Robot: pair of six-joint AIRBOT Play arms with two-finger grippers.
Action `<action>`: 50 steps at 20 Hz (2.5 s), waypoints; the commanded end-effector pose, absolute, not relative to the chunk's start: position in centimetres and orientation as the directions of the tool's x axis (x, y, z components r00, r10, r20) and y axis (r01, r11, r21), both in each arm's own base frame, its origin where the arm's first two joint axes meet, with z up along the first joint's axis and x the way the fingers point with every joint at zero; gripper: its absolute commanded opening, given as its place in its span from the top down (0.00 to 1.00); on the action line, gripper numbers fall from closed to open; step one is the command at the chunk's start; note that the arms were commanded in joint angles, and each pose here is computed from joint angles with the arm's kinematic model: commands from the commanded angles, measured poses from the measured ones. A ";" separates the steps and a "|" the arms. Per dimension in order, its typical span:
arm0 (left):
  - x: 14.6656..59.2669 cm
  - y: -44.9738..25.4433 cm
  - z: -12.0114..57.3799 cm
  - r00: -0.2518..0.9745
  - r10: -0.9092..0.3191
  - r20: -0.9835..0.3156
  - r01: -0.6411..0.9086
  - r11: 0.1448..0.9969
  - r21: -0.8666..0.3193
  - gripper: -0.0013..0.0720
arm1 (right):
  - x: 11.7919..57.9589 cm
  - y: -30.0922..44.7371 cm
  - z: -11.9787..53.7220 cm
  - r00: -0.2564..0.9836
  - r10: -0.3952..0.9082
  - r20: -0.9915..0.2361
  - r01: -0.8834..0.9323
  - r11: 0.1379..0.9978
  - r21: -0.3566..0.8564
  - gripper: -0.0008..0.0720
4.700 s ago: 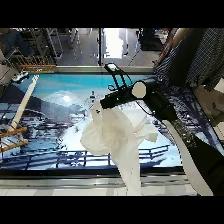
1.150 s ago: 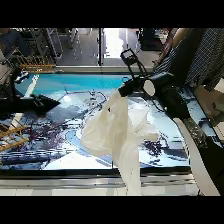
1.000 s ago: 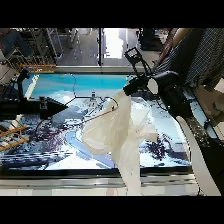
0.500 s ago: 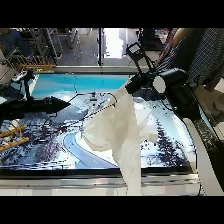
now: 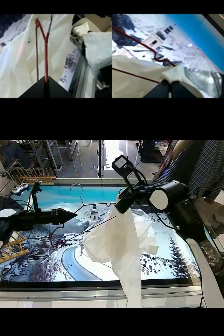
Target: Fold the clothes and pants, and hang the long-sleeved shirts on hangers.
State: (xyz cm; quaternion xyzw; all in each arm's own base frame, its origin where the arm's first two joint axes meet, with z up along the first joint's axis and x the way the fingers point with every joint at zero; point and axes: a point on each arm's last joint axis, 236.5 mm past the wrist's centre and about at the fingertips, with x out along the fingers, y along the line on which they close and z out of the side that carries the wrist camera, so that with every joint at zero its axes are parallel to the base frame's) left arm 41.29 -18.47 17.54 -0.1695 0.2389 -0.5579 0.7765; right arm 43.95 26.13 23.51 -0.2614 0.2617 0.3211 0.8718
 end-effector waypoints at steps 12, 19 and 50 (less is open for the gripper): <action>34.6 -15.4 19.0 -0.014 -0.997 -0.077 0.836 0.030 -0.548 0.97 | 34.8 23.6 27.7 0.602 0.415 -0.682 -0.787 0.451 -0.421 0.96; 34.3 -14.7 19.1 -0.021 -0.997 -0.068 0.836 0.020 -0.549 0.97 | 41.1 20.4 28.4 0.719 0.358 -0.596 -0.638 0.679 -0.362 0.96; 37.7 -20.6 24.8 0.013 -0.957 0.290 0.964 -0.064 -0.256 0.97 | 25.3 33.0 27.2 0.209 0.711 -0.672 -0.977 0.187 -0.105 0.95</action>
